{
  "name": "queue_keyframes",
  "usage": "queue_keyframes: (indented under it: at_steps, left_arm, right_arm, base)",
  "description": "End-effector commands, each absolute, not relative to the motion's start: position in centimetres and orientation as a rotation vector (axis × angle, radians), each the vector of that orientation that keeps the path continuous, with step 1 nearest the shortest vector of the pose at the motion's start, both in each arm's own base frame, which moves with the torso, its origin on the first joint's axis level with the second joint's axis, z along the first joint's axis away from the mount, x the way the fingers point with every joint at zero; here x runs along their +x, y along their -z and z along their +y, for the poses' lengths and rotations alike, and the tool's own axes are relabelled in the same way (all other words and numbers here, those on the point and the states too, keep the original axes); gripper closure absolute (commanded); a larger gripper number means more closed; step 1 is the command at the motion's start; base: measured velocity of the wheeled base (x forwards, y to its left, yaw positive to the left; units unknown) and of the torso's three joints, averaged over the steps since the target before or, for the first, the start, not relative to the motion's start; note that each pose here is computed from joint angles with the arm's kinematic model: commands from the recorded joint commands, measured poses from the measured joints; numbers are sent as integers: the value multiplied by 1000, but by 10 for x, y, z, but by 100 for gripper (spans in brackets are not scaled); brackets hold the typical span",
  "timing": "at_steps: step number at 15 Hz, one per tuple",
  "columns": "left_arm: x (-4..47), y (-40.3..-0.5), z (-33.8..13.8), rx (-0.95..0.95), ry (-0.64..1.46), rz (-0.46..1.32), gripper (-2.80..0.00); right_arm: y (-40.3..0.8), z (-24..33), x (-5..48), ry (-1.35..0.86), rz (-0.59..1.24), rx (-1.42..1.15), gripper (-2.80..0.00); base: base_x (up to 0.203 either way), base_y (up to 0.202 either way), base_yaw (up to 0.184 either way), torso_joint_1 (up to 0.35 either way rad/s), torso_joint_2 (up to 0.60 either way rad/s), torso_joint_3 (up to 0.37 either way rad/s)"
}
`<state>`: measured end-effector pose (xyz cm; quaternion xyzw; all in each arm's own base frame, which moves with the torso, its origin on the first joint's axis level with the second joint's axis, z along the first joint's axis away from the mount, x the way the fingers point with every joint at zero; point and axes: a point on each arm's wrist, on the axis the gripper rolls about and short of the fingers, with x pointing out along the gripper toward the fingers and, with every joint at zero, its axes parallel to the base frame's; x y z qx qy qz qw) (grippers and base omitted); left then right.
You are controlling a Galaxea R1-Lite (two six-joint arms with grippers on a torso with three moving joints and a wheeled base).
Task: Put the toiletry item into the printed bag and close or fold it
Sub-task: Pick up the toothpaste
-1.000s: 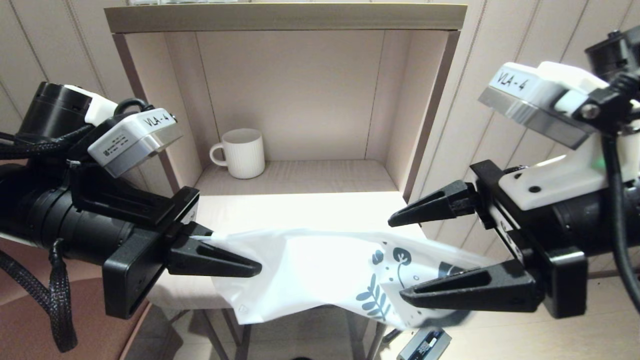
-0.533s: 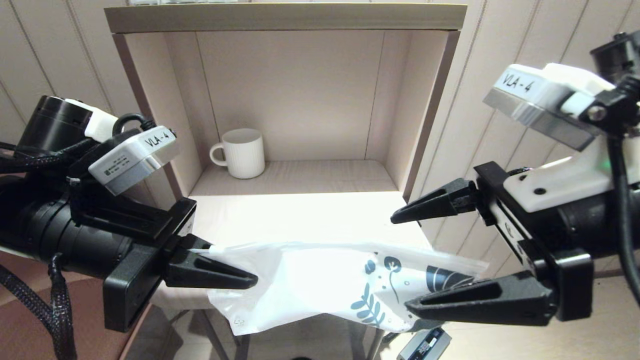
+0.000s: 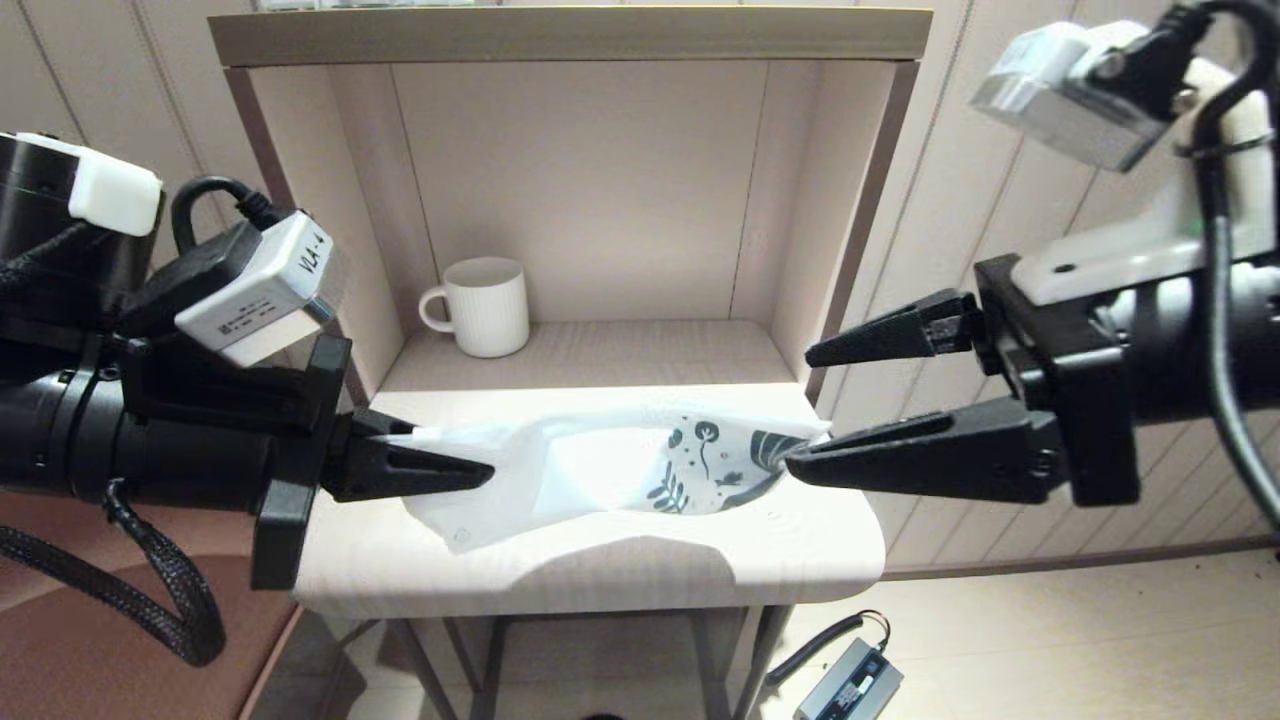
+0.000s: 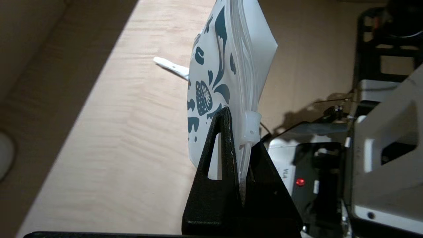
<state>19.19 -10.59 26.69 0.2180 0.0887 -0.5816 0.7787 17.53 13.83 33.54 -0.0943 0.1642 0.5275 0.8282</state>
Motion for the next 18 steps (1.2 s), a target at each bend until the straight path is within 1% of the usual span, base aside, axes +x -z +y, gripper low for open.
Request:
queue_keyframes:
  at_steps: [1, 5, 8, 12, 15, 16, 18]
  left_arm:
    - [186, -273, -101, 507, 1185, 158, 0]
    - [200, -268, -79, 522, 1005, 171, 0]
    - [208, -259, -65, 509, 926, 174, 0]
    - [206, -253, -62, 504, 916, 187, 0]
    - [204, -251, -63, 521, 922, 140, 0]
    - [203, -251, -69, 530, 940, 114, 0]
    - [204, -256, -74, 549, 925, 60, 0]
  right_arm:
    - [-320, 153, 197, -1033, 426, -221, -280]
    - [-297, 179, 237, -916, 544, -199, -280]
    - [-293, 185, 242, -911, 561, -188, -280]
    - [-281, 200, 248, -882, 602, -204, -280]
    - [-288, 207, 245, -880, 595, -161, -280]
    - [-290, 209, 243, -855, 595, -158, -280]
    - [-287, 214, 240, -734, 593, -200, -280]
  base:
    - [0, 0, 0, 0, 0, 0]
    - [0, 0, 0, 0, 0, 0]
    - [0, 0, 0, 0, 0, 0]
    - [0, 0, 0, 0, 0, 0]
    - [0, 0, 0, 0, 0, 0]
    - [0, 0, 0, 0, 0, 0]
    - [0, 0, 0, 0, 0, 0]
